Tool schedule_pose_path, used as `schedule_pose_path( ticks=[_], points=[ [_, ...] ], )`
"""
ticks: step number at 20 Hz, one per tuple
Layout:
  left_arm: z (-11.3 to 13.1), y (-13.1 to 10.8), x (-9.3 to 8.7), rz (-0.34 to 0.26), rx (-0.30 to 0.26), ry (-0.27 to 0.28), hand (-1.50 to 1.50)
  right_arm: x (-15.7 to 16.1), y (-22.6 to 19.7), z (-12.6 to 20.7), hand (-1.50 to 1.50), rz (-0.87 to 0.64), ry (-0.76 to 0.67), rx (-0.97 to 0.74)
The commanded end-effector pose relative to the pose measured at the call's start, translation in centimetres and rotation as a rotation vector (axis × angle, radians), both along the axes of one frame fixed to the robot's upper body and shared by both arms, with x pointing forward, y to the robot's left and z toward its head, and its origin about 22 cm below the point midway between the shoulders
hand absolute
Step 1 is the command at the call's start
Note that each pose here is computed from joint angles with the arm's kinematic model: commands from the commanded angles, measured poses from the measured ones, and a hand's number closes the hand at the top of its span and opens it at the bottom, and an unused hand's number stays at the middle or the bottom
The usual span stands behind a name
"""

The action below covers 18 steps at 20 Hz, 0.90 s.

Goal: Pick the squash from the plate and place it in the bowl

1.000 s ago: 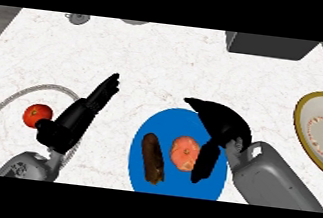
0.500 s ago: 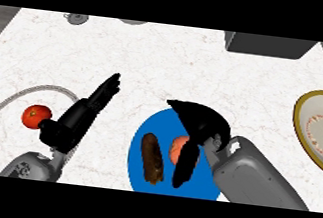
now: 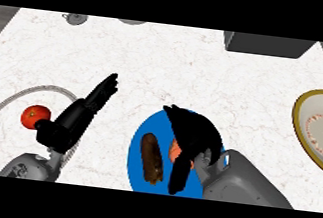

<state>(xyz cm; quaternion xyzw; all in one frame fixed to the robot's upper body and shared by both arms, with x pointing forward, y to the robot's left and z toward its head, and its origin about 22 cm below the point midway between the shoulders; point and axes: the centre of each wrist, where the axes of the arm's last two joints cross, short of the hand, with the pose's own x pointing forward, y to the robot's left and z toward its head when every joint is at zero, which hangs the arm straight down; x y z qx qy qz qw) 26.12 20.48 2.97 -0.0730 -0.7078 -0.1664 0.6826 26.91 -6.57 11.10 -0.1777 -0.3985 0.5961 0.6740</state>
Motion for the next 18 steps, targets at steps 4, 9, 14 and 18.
schedule_pose_path(
  ticks=[4, 9, 14, 18],
  points=[
    [0.2, 0.1, 0.2, -0.024, -0.011, -0.004, 0.00, -0.7, 1.0, -1.3, -1.50, -0.066, -0.071, -0.152],
    [-0.1, -0.4, 0.1, -0.005, 0.010, 0.002, 0.00, -2.7, -0.4, -2.5, -1.50, -0.090, -0.101, -0.176],
    [1.6, -0.6, 0.3, 0.007, 0.003, 0.007, 0.00, -0.8, -1.4, -4.2, -1.50, -0.108, -0.054, -0.194],
    [0.2, 0.4, 0.7, -0.002, 0.005, -0.001, 0.00, -1.8, -0.9, -5.0, -1.50, -0.128, -0.035, -0.197]
  ],
)
